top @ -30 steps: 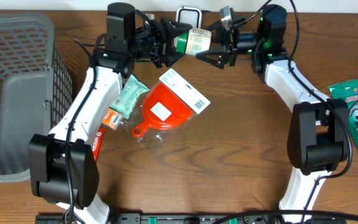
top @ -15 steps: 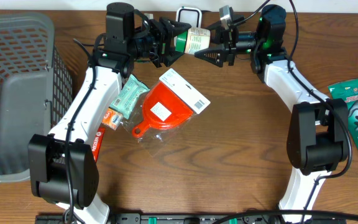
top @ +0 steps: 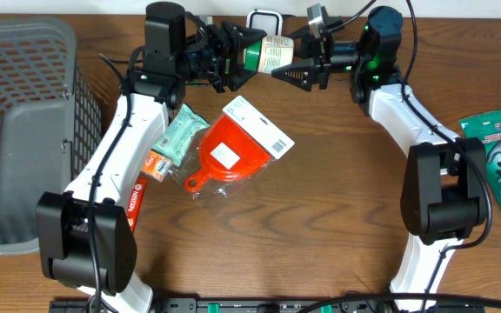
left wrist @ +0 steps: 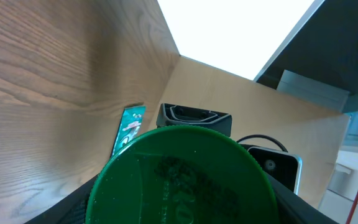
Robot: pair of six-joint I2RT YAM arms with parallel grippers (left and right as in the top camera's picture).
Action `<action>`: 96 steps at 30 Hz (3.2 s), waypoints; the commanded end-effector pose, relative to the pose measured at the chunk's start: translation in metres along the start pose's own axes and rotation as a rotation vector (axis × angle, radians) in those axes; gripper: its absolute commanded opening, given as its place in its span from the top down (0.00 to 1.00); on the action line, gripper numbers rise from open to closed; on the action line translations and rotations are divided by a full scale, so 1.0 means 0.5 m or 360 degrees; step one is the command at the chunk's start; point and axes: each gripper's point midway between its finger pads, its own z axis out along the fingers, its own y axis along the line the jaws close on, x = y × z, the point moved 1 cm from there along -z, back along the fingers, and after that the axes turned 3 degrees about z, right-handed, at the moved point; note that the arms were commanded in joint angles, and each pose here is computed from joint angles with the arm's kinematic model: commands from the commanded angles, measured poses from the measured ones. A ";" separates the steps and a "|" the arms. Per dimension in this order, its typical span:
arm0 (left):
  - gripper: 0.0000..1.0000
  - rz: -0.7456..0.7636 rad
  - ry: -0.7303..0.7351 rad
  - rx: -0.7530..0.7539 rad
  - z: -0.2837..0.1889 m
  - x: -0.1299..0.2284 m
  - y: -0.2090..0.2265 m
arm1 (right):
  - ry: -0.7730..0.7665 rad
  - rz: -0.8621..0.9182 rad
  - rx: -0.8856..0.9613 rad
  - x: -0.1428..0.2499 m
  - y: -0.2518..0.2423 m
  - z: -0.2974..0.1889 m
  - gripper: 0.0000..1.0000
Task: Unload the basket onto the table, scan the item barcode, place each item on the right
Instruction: 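Close the right gripper around the jar held by the left gripper, then open the left gripper to release the jar and withdraw it left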
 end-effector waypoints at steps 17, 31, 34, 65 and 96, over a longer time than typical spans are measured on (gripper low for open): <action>0.88 0.0184 -0.0023 0.0028 -0.008 0.002 -0.027 | 0.0023 0.0264 -0.0067 -0.003 0.017 0.018 0.79; 0.88 0.0184 -0.0023 0.0028 -0.008 0.002 -0.027 | 0.0024 0.0279 -0.0067 -0.003 0.017 0.018 0.99; 0.89 0.0184 -0.0023 0.0028 -0.008 0.002 -0.027 | 0.0023 0.0279 -0.0067 -0.003 0.017 0.018 0.99; 0.23 0.0298 -0.0247 -0.0031 -0.023 -0.051 -0.017 | 0.0017 0.0306 -0.0050 -0.005 0.011 0.005 0.99; 0.22 0.0515 -0.0456 -0.0484 -0.114 -0.136 0.111 | -0.0219 0.0907 0.0331 -0.029 -0.078 -0.027 0.99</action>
